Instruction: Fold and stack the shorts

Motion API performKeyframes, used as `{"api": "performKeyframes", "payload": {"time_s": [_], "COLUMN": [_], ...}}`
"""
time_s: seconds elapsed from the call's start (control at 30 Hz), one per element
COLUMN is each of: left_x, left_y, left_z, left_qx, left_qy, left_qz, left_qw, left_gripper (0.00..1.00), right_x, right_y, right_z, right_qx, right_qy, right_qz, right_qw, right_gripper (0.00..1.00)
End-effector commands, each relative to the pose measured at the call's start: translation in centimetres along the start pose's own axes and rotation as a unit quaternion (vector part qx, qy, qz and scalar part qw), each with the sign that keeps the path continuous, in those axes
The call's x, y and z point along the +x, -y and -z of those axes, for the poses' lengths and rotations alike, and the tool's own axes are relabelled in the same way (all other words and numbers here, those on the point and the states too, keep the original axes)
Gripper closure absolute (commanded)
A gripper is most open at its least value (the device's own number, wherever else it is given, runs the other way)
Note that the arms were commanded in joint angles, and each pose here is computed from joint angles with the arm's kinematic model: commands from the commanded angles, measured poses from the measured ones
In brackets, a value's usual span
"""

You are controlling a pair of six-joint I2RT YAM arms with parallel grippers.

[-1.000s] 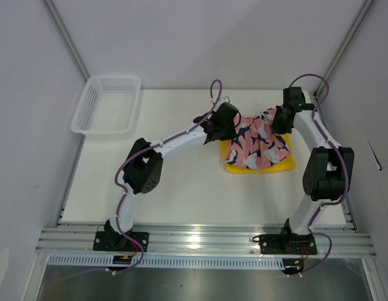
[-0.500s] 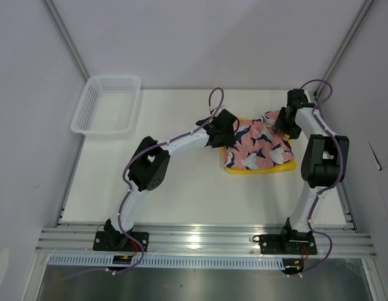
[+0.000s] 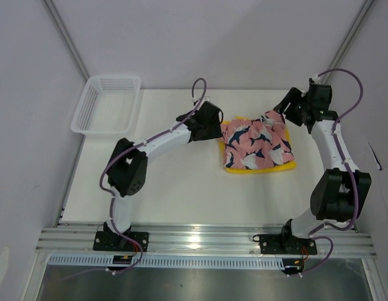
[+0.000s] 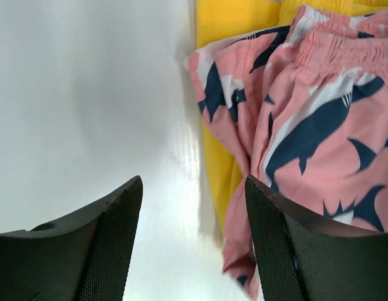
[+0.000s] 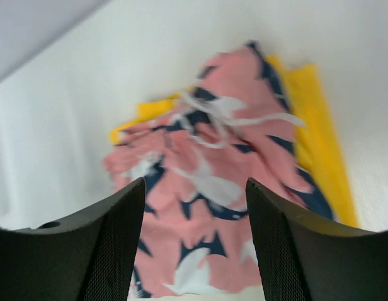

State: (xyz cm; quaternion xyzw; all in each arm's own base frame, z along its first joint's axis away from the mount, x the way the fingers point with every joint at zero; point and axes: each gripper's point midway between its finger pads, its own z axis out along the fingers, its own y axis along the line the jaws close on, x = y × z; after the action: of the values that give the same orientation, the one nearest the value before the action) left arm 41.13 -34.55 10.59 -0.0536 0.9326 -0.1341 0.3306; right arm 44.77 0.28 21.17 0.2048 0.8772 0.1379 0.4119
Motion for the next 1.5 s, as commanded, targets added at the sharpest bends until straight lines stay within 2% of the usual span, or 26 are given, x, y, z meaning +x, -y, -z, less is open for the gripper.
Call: {"api": "performKeyframes", "payload": {"time_s": [0.0, 0.03, 0.07, 0.13, 0.17, 0.23, 0.27, 0.3, 0.33, 0.4, 0.57, 0.73, 0.83, 1.0, 1.27, 1.33, 1.37, 1.47], "left_x": [-4.4, -3.3, -3.6, -4.5, -3.2, -2.2, -3.3, -1.9, -2.0, -1.8, -1.1, -0.8, -0.8, -0.8, -0.8, -0.8, -0.8, -0.8], "left_y": [0.2, -1.1, -1.1, -0.7, -2.3, -3.3, -3.2, -4.5, -4.5, -4.8, -4.9, -5.1, -5.0, -5.0, -4.6, -4.6, -4.5, -4.5], "left_z": [5.2, 4.3, 4.6, 6.1, 5.1, 5.0, 5.8, 5.0, 5.2, 5.4, 5.1, 4.9, 4.9, 4.8, 4.7, 4.7, 4.8, 4.9], "left_qx": [0.052, 0.053, 0.068, 0.103, 0.100, 0.110, 0.126, 0.122, 0.128, 0.141, 0.148, 0.149, 0.151, 0.150, 0.158, 0.159, 0.162, 0.161], "left_qy": [0.080, 0.080, 0.088, 0.108, 0.106, 0.106, 0.129, 0.122, 0.129, 0.140, 0.135, 0.134, 0.135, 0.135, 0.132, 0.132, 0.133, 0.133], "left_qz": [-0.026, -0.028, -0.029, -0.031, -0.032, -0.034, -0.027, -0.027, -0.025, -0.022, -0.021, -0.021, -0.022, -0.024, -0.027, -0.028, -0.028, -0.030], "left_qw": [0.995, 0.995, 0.993, 0.988, 0.989, 0.988, 0.983, 0.985, 0.983, 0.980, 0.979, 0.980, 0.979, 0.979, 0.978, 0.978, 0.977, 0.977], "left_gripper": [0.30, 0.30, 0.30, 0.30, 0.30, 0.30, 0.30, 0.29, 0.30, 0.29, 0.29, 0.29, 0.29, 0.29, 0.29, 0.29, 0.29, 0.29], "right_x": [2.1, 2.7, 2.2, 3.9, 3.2, 4.9, 4.5, 4.8, 6.3, 6.5, 10.5, 11.7, 10.9, 7.8, 2.0, 2.9, 0.6, -0.4], "right_y": [-6.1, -6.8, -8.7, -9.0, -10.2, -9.8, -10.2, -10.1, -9.3, -9.1, -5.6, -3.1, -2.3, 0.2, 3.5, 4.2, 3.2, 3.5], "right_z": [0.2, 0.2, 0.7, 0.0, 0.4, -0.8, -0.8, -1.2, -2.4, -3.3, -9.2, -12.2, -13.4, -16.0, -21.0, -23.0, -23.2, -24.4], "right_qx": [-0.195, -0.224, -0.287, -0.320, -0.364, -0.376, -0.398, -0.403, -0.395, -0.409, -0.367, -0.345, -0.327, -0.270, -0.262, -0.247, -0.261, -0.242], "right_qy": [-0.034, -0.042, -0.032, -0.056, -0.037, -0.063, -0.047, -0.047, -0.066, -0.051, -0.075, -0.072, -0.067, -0.051, -0.032, -0.069, -0.049, -0.050], "right_qz": [-0.039, -0.049, -0.042, -0.090, -0.080, -0.123, -0.116, -0.122, -0.148, -0.151, -0.222, -0.260, -0.270, -0.253, -0.256, -0.269, -0.241, -0.229], "right_qw": [0.979, 0.972, 0.956, 0.942, 0.927, 0.916, 0.909, 0.906, 0.904, 0.899, 0.900, 0.899, 0.903, 0.928, 0.930, 0.928, 0.934, 0.942], "right_gripper": [0.33, 0.33, 0.33, 0.33, 0.33, 0.33, 0.33, 0.33, 0.33, 0.33, 0.33, 0.34, 0.33, 0.32, 0.29, 0.29, 0.29, 0.27]}}
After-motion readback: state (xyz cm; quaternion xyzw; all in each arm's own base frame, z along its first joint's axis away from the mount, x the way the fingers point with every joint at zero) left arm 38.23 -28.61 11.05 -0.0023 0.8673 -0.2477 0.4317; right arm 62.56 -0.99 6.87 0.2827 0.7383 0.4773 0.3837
